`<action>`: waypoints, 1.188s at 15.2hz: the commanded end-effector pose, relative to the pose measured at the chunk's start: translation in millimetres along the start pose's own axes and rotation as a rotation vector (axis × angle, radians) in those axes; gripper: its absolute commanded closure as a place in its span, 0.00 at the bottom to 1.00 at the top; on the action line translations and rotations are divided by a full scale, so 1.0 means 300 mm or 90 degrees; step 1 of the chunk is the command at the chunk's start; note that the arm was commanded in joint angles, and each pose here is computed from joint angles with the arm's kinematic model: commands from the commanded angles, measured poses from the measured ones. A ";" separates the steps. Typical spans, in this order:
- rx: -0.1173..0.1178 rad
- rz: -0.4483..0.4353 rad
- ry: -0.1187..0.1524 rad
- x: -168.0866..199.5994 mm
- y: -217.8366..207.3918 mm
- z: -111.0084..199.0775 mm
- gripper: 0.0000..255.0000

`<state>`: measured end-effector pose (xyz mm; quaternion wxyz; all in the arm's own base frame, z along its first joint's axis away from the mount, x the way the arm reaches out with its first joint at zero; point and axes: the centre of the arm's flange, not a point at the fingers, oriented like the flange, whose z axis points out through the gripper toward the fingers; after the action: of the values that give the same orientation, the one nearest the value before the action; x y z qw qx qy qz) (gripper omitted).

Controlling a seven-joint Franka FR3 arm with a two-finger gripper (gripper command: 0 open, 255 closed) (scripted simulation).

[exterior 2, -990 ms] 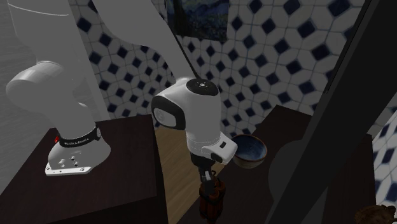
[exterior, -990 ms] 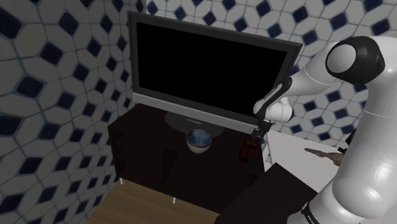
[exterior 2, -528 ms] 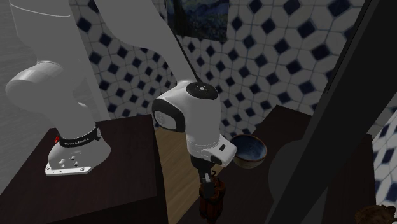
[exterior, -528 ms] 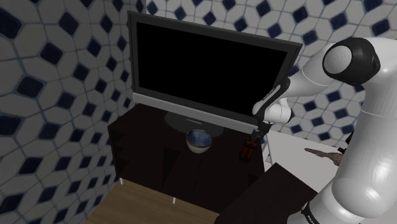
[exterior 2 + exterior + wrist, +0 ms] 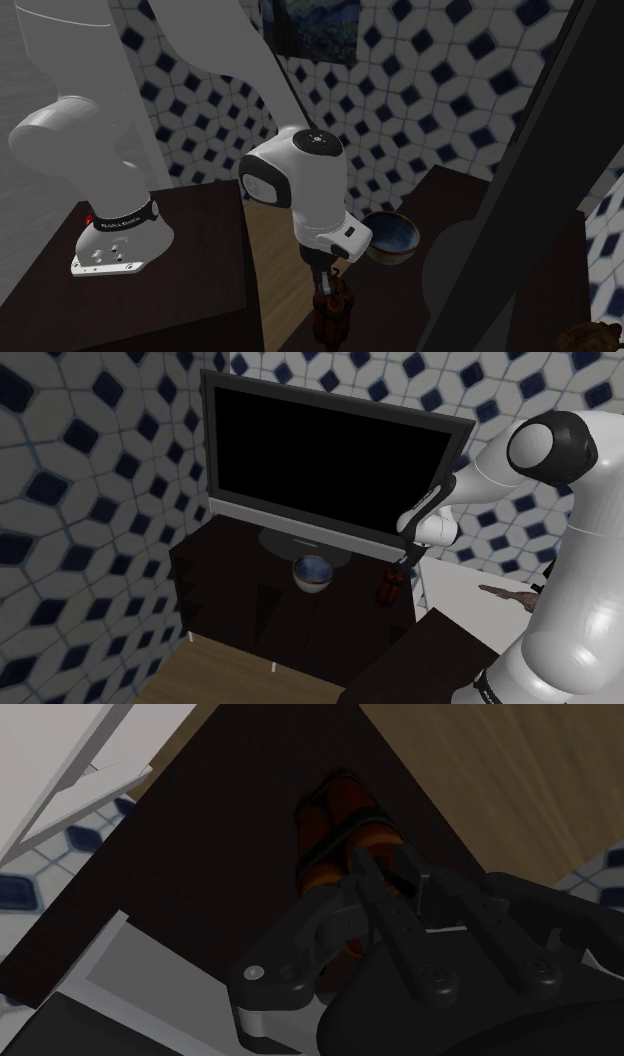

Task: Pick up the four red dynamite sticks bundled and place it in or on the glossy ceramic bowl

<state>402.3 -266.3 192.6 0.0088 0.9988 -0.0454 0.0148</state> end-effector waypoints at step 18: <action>0.000 0.000 0.000 0.008 0.004 -0.263 1.00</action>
<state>402.3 -266.7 266.5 0.0085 0.9988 -0.0455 0.0146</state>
